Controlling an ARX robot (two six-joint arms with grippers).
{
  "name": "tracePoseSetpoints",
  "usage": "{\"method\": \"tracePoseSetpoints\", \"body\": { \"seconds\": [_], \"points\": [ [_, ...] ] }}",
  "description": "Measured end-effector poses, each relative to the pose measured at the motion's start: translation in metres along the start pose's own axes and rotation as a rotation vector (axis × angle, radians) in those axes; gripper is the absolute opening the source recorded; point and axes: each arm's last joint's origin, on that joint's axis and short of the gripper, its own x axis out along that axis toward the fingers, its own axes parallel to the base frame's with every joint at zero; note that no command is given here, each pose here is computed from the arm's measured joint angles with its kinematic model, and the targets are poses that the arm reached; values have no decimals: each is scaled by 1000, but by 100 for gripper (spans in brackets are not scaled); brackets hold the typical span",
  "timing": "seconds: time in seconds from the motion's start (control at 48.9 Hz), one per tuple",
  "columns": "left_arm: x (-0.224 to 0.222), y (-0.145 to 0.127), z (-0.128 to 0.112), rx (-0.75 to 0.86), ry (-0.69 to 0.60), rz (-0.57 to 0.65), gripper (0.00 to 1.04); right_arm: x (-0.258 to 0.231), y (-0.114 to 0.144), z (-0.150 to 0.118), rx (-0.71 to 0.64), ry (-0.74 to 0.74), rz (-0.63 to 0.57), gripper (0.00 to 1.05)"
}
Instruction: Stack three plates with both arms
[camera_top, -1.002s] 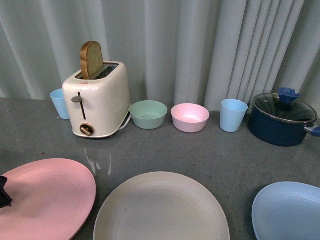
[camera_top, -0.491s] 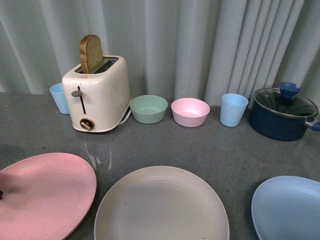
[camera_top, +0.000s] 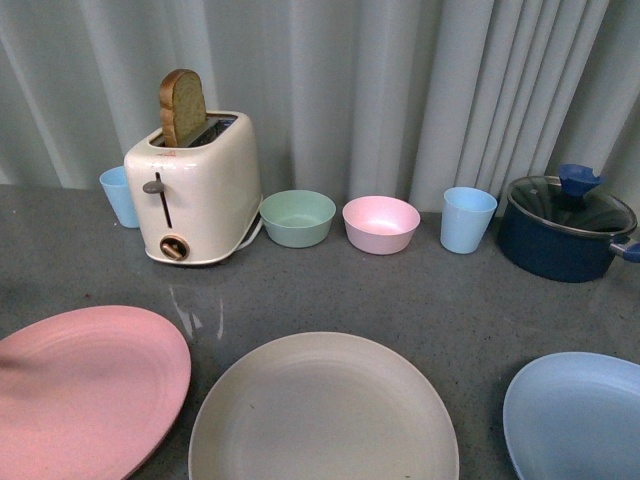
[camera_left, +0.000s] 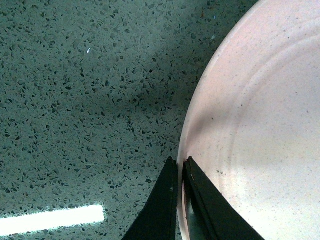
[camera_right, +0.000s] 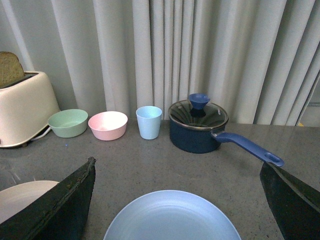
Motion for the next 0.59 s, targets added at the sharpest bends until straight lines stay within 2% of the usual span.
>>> {"method": "tracePoseSetpoints", "body": {
  "seconds": [0.307, 0.409, 0.593],
  "points": [
    [-18, 10, 7, -41, -9, -34, 3, 0, 0, 0, 0, 0, 0, 97],
    [-46, 30, 24, -65, -67, -27, 3, 0, 0, 0, 0, 0, 0, 97],
    [-114, 81, 47, -161, -199, 6, 3, 0, 0, 0, 0, 0, 0, 97]
  ]
}}
